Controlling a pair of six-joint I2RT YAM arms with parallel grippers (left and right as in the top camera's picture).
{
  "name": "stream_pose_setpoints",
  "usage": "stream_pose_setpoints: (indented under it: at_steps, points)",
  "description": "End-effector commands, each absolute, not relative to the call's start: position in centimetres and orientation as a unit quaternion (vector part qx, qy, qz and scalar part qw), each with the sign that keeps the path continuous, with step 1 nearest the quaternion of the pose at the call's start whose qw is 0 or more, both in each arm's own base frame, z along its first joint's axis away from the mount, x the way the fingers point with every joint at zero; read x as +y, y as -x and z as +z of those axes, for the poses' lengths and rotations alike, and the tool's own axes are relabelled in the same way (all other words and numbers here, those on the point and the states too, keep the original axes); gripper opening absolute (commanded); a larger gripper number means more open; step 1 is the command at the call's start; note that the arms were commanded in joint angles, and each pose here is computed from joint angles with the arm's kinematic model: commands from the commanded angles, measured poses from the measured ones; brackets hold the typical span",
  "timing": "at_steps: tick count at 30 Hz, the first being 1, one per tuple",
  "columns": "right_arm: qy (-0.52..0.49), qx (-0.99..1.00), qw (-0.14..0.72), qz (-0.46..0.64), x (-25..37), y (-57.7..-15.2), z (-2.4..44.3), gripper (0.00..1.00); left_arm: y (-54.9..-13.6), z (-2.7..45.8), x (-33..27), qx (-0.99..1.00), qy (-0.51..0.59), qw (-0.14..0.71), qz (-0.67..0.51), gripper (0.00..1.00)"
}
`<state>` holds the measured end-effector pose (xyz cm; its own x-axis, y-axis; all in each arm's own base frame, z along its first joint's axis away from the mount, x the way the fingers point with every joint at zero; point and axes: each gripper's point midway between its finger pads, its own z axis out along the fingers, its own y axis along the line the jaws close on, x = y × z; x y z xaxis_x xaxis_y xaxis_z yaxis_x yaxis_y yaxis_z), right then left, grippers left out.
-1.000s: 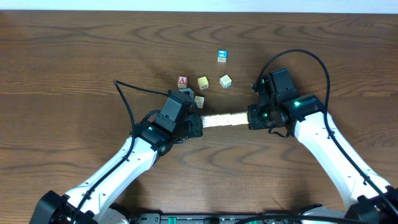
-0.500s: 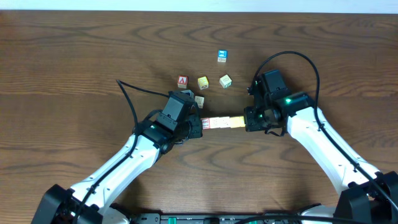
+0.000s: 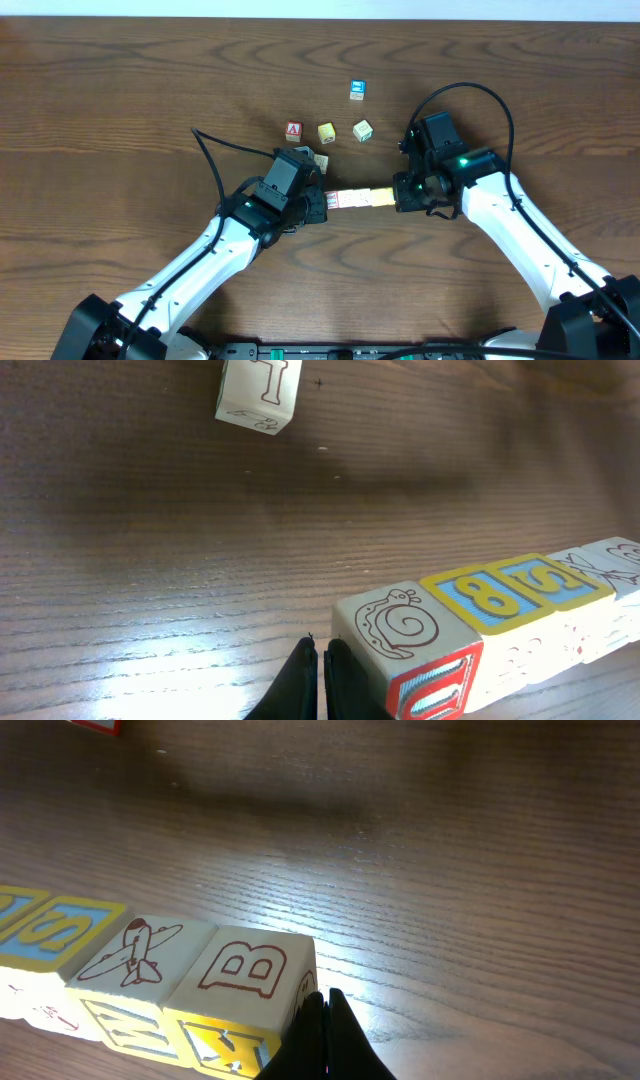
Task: Lift 5 blocks
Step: 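Lower the row back onto the table with both grippers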
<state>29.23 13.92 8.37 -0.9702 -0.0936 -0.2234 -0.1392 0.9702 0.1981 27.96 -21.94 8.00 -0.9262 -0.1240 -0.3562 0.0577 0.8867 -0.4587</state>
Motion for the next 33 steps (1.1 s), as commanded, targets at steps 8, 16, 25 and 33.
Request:
stream_pose_setpoints:
  at_steps: [8, 16, 25, 33]
  points:
    - [0.097, 0.971, 0.083, 0.202, 19.2, -27.8, 9.6, 0.01, -26.4, 9.3, -25.4, 0.94, -0.018, 0.167, -0.296, 0.08]
    - [0.101, 0.972, 0.073, 0.198, 19.5, -27.6, 8.9, 0.01, -26.3, 8.9, -25.4, 0.942, -0.017, 0.163, -0.292, 0.07]
    - [0.1, 0.974, 0.07, 0.193, 19.4, -27.7, 8.5, 0.01, -26.2, 7.1, -25.3, 0.95, -0.01, 0.142, -0.279, 0.07]
    - [0.099, 0.975, 0.064, 0.188, 19.2, -27.6, 8.0, 0.01, -26.2, 7.1, -25.3, 0.949, -0.01, 0.143, -0.279, 0.07]
